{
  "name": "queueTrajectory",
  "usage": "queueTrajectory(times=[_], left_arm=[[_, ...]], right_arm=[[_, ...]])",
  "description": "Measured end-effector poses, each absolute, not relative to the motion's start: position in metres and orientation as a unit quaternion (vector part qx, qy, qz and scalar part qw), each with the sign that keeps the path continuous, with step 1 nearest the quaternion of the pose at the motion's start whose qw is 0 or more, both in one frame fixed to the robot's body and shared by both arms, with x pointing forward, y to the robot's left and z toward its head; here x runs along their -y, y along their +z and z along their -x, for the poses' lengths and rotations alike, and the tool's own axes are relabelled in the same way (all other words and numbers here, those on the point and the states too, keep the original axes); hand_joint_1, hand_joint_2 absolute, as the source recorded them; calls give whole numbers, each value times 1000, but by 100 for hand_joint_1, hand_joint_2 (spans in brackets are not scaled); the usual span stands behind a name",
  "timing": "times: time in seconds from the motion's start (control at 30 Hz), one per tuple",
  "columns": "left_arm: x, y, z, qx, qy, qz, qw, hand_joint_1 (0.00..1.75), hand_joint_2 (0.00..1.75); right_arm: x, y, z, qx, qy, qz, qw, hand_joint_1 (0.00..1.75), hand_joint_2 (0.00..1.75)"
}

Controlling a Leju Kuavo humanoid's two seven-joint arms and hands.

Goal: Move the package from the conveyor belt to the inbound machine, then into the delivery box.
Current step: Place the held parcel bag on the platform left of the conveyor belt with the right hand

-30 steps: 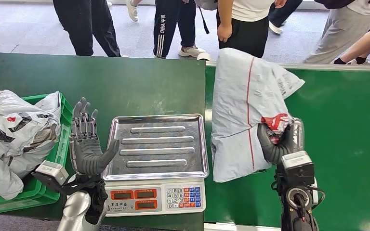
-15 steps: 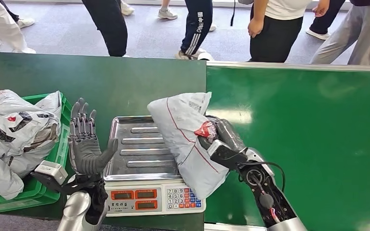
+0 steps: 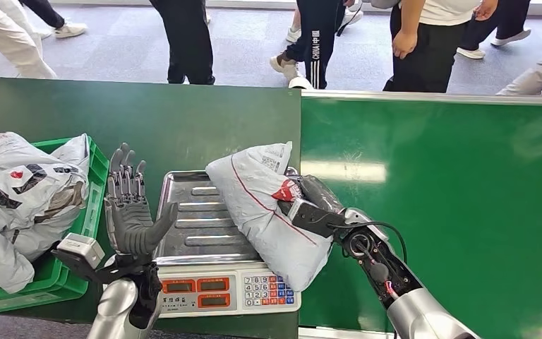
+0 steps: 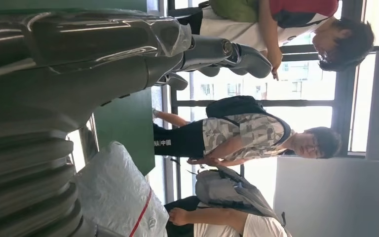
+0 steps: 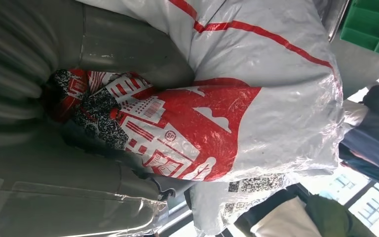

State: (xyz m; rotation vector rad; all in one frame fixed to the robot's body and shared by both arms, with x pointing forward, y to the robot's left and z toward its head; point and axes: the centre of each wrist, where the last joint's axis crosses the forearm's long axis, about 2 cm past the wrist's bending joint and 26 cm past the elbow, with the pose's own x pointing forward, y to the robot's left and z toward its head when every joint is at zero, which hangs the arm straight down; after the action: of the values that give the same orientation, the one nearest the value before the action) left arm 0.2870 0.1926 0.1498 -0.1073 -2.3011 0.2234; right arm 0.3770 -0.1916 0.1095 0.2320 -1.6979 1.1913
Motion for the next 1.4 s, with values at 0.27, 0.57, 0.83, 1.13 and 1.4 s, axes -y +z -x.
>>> queueTrajectory(times=[0.27, 0.57, 0.83, 1.13, 1.4], left_arm=[[-184, 151, -294, 909, 81, 60, 405, 0, 175], [-183, 146, -292, 906, 77, 60, 413, 0, 175], [-184, 144, -292, 905, 76, 58, 415, 0, 175], [-185, 144, -292, 905, 78, 53, 416, 0, 175], [-186, 144, -292, 905, 78, 51, 416, 0, 175]], right_arm=[[200, 106, -382, 681, 494, -139, 522, 99, 175], [200, 103, -383, 677, 508, -85, 525, 0, 175], [182, 105, -381, 673, 533, -54, 510, 0, 175], [175, 106, -378, 709, 500, -35, 496, 0, 175], [176, 107, -370, 755, 431, -42, 492, 0, 175]])
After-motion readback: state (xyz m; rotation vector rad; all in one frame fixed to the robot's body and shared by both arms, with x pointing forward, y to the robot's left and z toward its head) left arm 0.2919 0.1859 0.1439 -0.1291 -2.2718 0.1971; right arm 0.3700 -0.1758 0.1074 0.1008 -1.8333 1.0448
